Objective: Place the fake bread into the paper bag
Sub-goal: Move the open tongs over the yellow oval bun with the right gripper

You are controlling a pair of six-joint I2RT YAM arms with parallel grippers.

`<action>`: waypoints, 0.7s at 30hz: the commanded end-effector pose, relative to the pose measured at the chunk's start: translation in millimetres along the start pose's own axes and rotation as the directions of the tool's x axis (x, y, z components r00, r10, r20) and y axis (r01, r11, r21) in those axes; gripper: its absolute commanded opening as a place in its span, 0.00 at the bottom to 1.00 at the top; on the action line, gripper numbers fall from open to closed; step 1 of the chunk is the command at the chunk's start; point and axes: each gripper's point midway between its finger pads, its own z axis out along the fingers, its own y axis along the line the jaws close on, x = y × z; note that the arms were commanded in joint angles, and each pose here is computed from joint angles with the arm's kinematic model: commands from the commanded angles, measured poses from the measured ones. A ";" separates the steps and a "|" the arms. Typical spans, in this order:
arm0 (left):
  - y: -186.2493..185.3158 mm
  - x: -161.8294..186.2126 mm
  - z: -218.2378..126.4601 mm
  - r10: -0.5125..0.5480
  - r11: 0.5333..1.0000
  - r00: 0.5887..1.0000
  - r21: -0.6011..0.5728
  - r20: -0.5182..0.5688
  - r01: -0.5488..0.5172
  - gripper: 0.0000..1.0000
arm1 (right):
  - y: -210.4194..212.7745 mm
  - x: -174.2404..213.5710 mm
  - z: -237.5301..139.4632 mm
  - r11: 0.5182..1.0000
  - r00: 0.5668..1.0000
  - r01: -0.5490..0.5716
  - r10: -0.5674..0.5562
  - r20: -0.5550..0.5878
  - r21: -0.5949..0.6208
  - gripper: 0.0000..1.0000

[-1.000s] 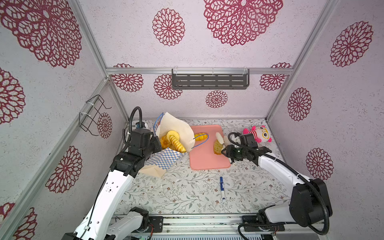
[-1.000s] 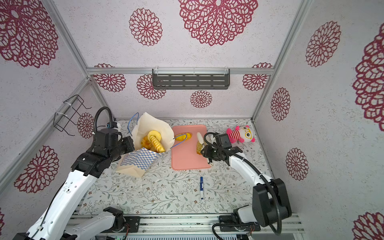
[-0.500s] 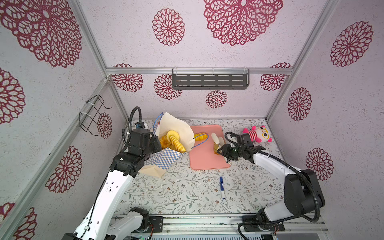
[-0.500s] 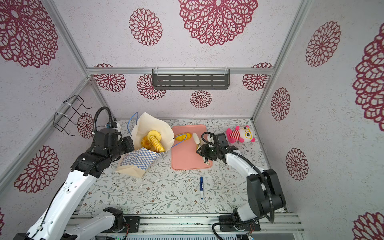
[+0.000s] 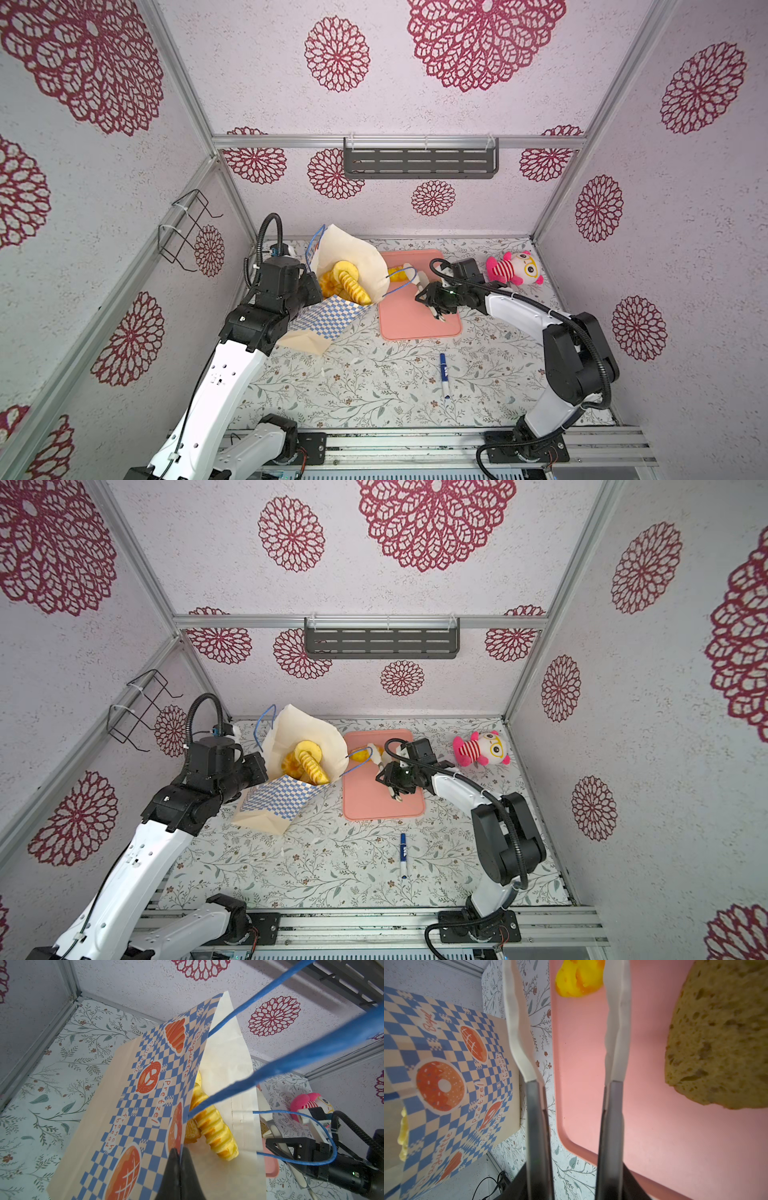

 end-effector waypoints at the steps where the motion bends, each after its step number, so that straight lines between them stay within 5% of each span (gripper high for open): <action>1: 3.5 -7.0 -7.1 0.002 1.000 0.999 -0.002 0.032 -0.002 0.00 | 26.5 -15.4 -0.5 0.997 1.000 -0.002 0.004 0.031 -0.077 0.49; 12: 4.6 -7.1 -11.5 -0.001 1.000 0.999 0.009 0.047 0.001 0.00 | 19.2 -29.6 19.3 0.996 0.996 -0.079 0.081 0.043 -0.035 0.49; 21: 4.1 -7.9 -11.0 0.004 1.000 0.999 0.021 0.049 -0.005 0.00 | -8.6 -45.9 10.0 0.982 0.997 0.044 -0.056 0.060 0.186 0.50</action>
